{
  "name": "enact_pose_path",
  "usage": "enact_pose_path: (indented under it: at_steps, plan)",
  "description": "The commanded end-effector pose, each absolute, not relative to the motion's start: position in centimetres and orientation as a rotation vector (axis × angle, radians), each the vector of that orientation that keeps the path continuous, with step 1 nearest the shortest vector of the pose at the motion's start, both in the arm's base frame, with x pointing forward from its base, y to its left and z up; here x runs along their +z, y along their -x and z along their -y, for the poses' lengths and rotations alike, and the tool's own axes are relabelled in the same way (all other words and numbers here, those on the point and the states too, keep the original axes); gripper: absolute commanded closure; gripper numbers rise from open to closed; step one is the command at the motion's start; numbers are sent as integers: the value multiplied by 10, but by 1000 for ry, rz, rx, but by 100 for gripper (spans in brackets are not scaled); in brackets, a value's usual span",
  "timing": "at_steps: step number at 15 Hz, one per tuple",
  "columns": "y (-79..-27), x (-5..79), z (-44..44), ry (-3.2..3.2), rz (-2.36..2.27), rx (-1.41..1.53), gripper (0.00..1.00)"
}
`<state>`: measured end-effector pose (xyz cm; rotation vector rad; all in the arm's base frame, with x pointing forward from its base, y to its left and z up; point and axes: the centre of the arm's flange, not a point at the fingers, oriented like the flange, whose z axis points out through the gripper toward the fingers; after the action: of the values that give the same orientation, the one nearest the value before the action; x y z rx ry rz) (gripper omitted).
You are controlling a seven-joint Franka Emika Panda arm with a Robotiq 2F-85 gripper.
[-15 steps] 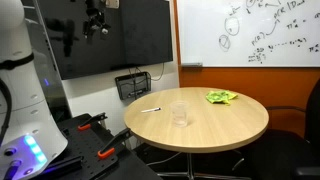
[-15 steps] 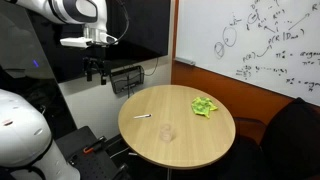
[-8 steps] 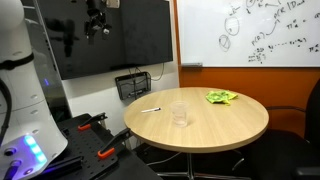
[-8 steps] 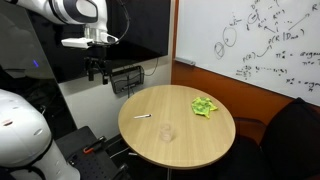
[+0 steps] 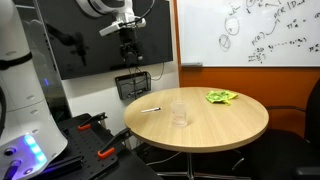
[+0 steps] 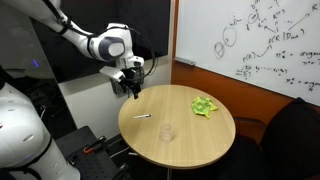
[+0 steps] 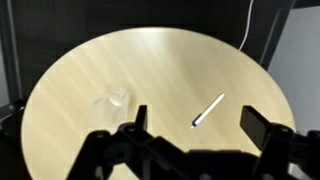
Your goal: Pick up the cup from the table and move it slightly to the left.
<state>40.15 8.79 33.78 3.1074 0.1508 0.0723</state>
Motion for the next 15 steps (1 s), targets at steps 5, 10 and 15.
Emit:
enact_pose_path:
  at_steps: [5, 10, 15]
  plan:
    - [-496, 212, -40, -3017, -84, -26, 0]
    - [-539, 152, -22, -2998, -37, -156, 3]
    - [-562, 117, -16, -2971, 5, -226, 42]
